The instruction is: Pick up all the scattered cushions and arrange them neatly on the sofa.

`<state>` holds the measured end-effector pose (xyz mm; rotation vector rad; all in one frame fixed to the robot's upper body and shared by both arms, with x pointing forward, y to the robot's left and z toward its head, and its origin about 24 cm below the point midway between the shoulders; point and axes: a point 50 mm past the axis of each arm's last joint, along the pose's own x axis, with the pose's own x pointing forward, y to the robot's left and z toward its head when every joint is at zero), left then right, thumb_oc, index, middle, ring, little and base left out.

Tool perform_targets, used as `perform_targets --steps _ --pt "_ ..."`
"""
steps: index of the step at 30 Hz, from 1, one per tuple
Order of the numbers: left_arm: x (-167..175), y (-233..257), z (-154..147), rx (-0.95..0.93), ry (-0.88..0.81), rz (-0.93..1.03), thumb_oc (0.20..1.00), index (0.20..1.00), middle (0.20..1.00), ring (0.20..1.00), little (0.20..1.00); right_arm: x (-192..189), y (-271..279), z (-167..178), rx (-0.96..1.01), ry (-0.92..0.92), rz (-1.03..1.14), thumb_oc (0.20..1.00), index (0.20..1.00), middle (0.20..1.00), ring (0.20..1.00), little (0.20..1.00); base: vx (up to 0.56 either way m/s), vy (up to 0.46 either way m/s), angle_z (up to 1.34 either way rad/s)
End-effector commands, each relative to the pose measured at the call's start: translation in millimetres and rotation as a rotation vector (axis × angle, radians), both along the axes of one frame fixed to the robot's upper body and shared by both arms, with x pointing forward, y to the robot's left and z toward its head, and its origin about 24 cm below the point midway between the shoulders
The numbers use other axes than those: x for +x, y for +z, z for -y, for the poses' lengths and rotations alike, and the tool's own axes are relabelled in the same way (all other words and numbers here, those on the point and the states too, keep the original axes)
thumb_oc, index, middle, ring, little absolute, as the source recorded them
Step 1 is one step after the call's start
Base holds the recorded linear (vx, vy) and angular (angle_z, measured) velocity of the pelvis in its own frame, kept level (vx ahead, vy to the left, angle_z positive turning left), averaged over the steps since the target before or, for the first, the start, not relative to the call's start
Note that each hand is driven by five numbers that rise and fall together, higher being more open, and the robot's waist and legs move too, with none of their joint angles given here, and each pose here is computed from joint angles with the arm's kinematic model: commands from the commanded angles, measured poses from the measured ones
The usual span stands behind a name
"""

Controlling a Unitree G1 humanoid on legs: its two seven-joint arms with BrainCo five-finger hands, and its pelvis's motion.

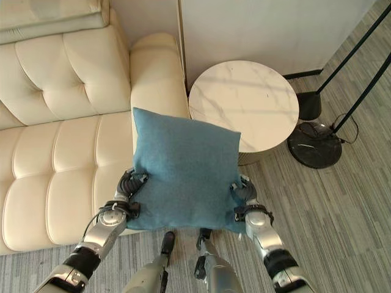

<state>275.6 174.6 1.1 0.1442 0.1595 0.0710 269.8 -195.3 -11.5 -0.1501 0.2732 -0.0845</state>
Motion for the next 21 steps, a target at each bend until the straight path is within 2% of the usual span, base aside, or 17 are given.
perform_targets --steps 1,8,13,16,21 --pt "1 14 -4 0.003 -0.023 0.093 0.2 0.2 0.2 0.2 0.2 8 19 -34 0.13 0.141 0.124 0.2 0.2 0.2 0.2 0.2 0.0 0.09 0.01" --pt "-27 36 -29 -0.012 0.008 0.198 0.2 0.2 0.2 0.2 0.2 -12 50 -46 0.163 0.264 0.274 0.2 0.2 0.2 0.2 0.2 -0.11 0.166 -0.22" --pt "-33 35 -28 0.019 -0.005 0.194 0.2 0.2 0.2 0.2 0.2 -15 61 -47 0.128 0.265 0.342 0.2 0.2 0.2 0.2 0.2 -0.17 -0.03 -0.01" --pt "-36 41 -19 -0.061 0.008 0.242 0.2 0.2 0.2 0.2 0.2 -9 80 -51 0.113 0.277 0.421 0.2 0.2 0.2 0.2 0.2 -0.15 -0.134 0.75" --pt "-32 40 -10 -0.13 0.01 0.247 0.2 0.2 0.2 0.2 0.2 -4 83 -49 0.094 0.272 0.429 0.2 0.2 0.2 0.2 0.2 -0.23 -0.016 0.68"
